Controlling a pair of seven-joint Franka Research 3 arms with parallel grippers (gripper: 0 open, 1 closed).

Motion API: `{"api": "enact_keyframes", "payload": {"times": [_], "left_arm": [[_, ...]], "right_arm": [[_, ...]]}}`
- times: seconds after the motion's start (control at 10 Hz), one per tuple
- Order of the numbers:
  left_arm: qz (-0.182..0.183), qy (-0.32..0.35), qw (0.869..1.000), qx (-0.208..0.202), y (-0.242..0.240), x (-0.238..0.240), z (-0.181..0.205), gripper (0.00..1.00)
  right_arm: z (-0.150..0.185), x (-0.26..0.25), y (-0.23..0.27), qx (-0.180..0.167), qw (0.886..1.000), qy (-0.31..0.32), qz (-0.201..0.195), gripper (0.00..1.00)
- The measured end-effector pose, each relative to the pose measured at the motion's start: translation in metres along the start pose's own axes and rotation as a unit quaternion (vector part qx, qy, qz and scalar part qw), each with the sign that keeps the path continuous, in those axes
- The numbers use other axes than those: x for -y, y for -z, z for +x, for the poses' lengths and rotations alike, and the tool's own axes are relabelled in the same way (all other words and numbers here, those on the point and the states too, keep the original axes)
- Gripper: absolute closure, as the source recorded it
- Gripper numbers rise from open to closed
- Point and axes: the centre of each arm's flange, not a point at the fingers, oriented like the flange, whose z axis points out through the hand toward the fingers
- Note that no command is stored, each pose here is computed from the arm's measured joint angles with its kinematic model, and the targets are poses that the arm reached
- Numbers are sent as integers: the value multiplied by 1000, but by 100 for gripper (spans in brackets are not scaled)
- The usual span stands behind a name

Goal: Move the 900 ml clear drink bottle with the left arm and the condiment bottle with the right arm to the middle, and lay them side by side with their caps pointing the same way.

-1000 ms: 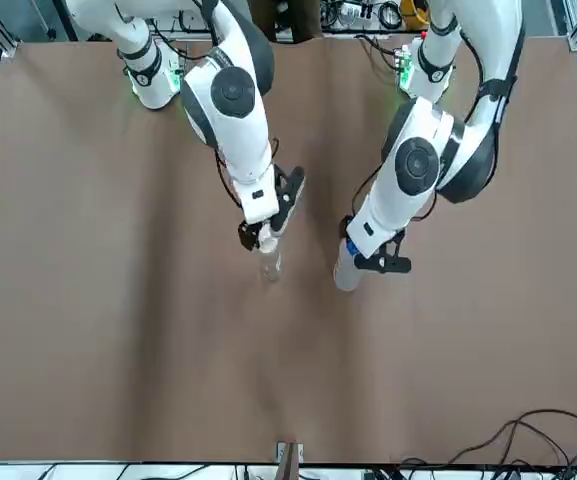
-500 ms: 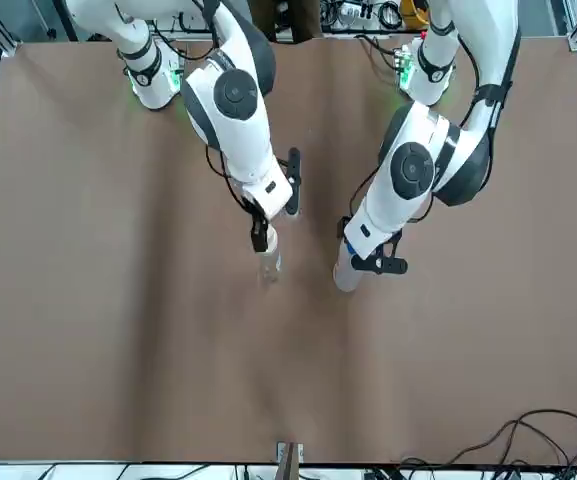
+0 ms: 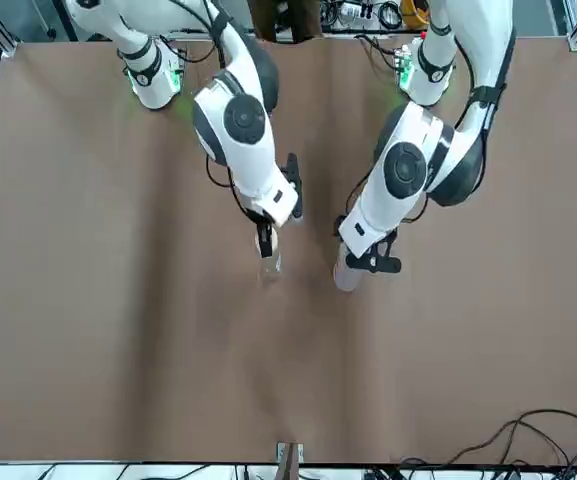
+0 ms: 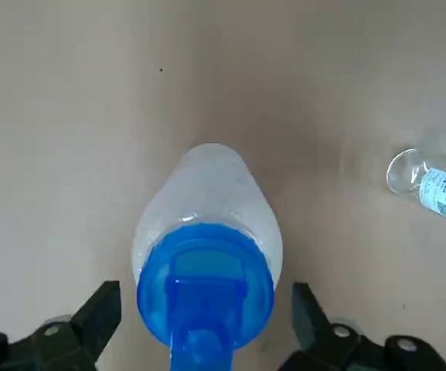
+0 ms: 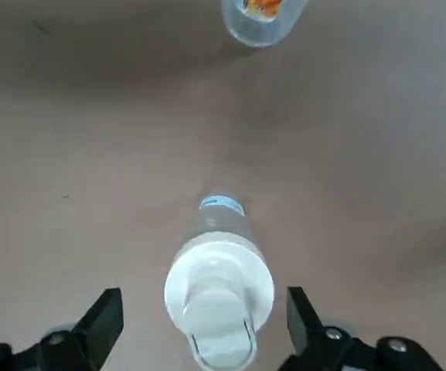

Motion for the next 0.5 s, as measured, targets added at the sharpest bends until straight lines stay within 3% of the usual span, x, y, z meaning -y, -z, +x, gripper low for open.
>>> {"api": "enact_keyframes", "payload": {"times": [0.5], "left_arm": [[0,0,1000,0,0,0,0,6]], "right_arm": [[2,0,-7,2,1000,24,4,17]]}}
